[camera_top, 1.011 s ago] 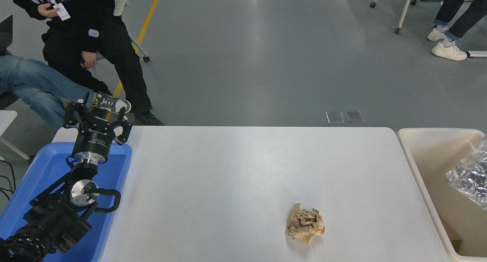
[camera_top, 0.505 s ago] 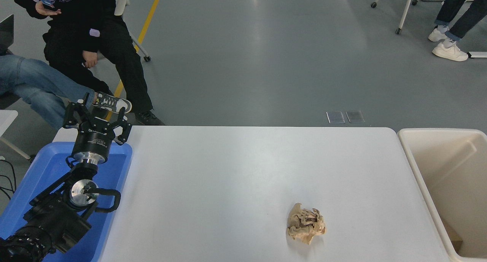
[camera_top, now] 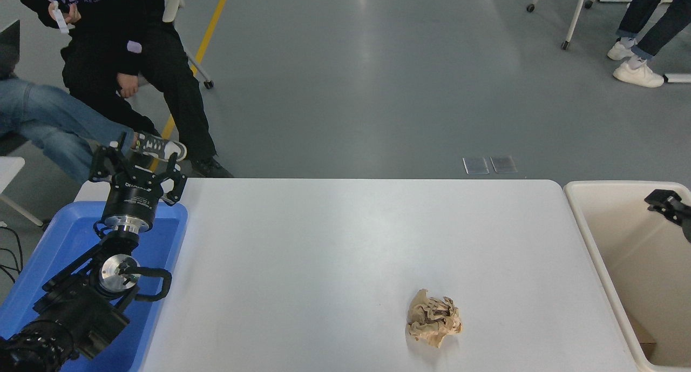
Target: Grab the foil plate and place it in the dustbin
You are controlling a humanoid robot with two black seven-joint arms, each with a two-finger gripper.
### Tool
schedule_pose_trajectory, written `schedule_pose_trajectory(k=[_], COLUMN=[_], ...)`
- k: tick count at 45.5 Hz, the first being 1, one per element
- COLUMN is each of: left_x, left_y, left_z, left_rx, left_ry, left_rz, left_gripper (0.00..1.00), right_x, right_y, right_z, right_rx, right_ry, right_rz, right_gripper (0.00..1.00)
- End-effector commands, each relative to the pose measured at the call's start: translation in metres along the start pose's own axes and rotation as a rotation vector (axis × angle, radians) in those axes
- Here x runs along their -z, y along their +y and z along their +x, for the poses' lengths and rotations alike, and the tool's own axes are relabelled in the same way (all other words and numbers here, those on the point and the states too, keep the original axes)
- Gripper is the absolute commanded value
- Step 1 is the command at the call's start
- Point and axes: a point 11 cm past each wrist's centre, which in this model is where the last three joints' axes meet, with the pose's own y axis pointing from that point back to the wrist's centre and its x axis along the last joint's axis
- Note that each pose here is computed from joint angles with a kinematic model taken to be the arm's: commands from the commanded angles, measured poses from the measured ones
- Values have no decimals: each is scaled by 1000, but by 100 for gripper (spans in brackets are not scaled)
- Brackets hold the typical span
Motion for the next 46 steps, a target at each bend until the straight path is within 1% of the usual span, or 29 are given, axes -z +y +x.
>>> schedule_pose_trajectory(k=[1,6,13,18,20,23,27,39,46], left_x=[0,0,0,0,1,0,0,0,1], left_y=[0,0,0,0,0,0,0,0,0], left_z=[0,0,0,0,0,0,0,0,0], left_rx=[0,0,0,0,1,0,0,0,1], left_ry=[-1,-1,-1,-1,1,-1,-1,-1,1], left_rz=[1,1,1,1,2,1,1,1,2], left_gripper=[99,99,99,99,99,99,99,99,99], right_x=[60,94,132,170,193,208,221,238,238], right_y=[65,87,107,123,131,138,152,185,186], right_z=[-11,-23,-33,-38,-46,-52,-49,-35,-35], right_rx=[273,418,479,444,429,412,376,306,301], right_ry=[190,313,409,499,566,616,646,653,659], right_rz=[21,13,52,85,94,93,104,152,144], right_gripper=[100,100,100,100,100,100,100,100,100])
